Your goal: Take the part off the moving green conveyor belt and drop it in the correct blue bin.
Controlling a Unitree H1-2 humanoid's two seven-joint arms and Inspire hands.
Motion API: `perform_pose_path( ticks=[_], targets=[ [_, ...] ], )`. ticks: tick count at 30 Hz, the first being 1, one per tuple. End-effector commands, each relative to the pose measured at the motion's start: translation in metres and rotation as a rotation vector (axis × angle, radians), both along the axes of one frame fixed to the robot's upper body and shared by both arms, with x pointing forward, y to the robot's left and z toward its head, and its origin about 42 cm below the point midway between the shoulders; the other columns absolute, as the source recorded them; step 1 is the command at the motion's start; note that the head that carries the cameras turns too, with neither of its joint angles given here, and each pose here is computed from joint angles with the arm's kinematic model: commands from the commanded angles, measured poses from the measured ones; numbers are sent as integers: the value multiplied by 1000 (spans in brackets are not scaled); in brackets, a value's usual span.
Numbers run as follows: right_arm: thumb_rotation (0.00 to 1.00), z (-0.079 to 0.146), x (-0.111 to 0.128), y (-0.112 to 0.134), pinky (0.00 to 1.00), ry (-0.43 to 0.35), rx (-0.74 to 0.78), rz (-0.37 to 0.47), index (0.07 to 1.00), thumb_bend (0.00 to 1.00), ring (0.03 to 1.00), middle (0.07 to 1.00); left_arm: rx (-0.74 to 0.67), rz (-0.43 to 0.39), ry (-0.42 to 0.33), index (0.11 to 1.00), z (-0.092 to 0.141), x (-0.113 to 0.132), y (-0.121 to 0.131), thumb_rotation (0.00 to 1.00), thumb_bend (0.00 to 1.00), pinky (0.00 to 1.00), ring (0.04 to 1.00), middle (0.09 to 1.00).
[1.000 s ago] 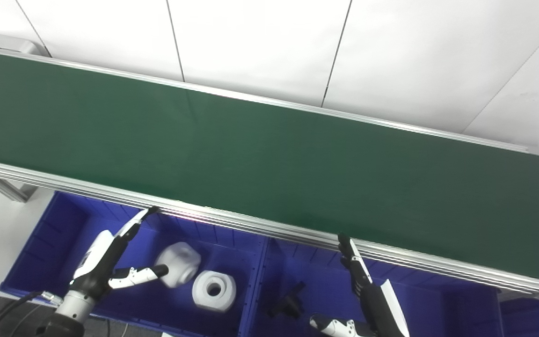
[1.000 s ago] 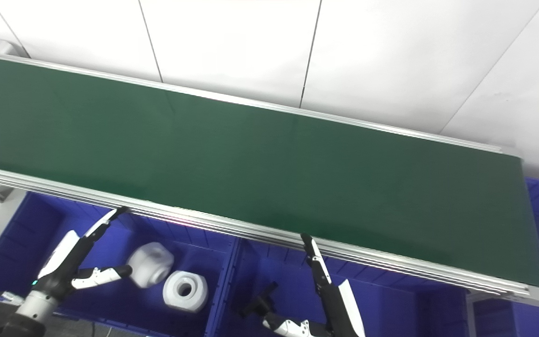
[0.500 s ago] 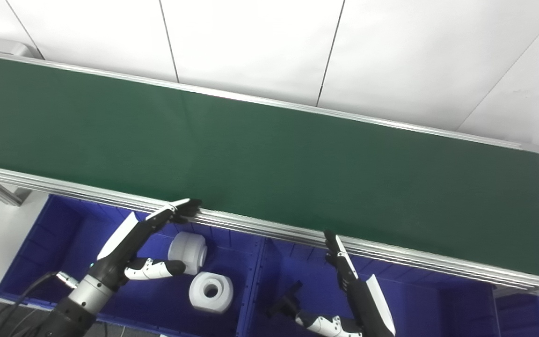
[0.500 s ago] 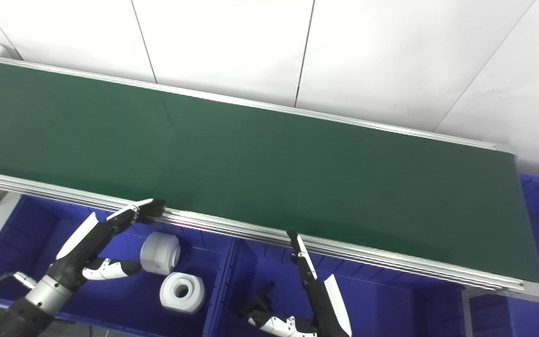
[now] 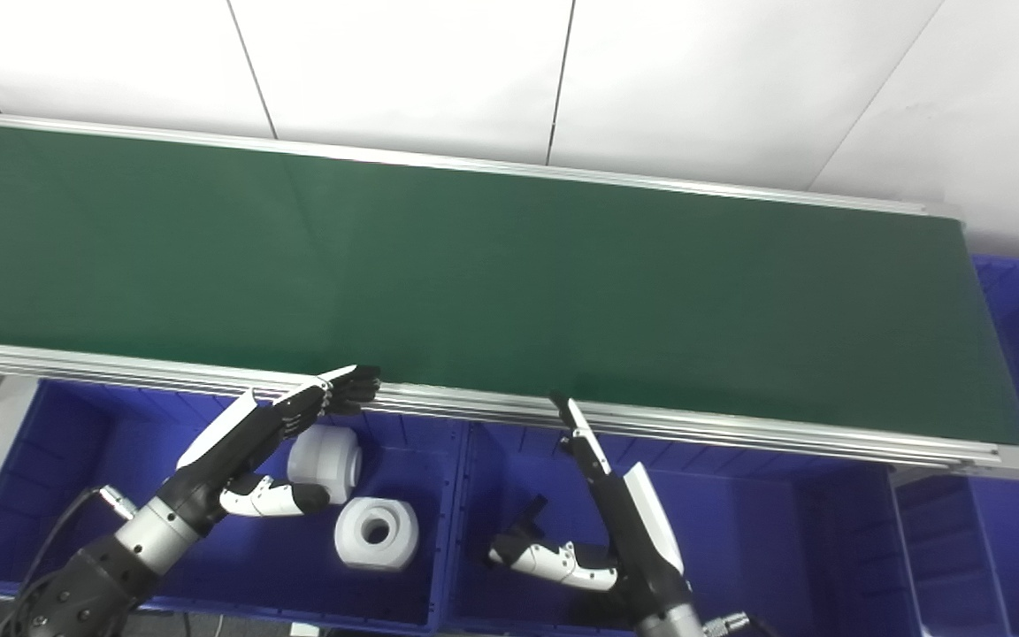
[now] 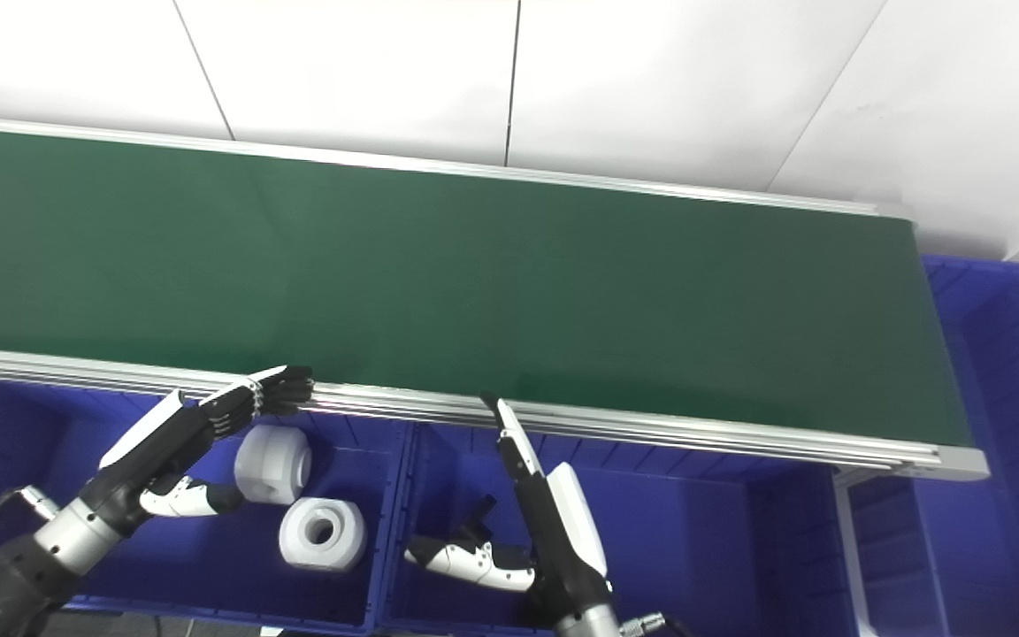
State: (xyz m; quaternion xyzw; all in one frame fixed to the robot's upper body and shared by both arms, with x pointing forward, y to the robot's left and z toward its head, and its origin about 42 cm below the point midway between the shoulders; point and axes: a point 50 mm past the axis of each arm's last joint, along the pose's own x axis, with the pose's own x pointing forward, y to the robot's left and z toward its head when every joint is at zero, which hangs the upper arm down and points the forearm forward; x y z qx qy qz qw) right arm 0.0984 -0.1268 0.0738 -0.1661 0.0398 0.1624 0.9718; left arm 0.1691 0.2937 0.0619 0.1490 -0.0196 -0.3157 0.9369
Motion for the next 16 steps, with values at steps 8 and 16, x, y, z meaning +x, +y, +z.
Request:
perform_pose_path(
  ticks=[8, 16],
  targets=[
    [568, 7, 0, -2, 851, 12, -41, 20, 1000, 920, 988, 1000, 36, -7, -19, 912, -1, 0, 7, 743, 912, 806, 861, 900],
    [555, 2, -4, -16, 870, 26, -41, 32, 1000, 932, 1000, 1000, 119, 33, -67, 924, -7, -14, -19, 753, 906, 810, 869, 911]
  ],
)
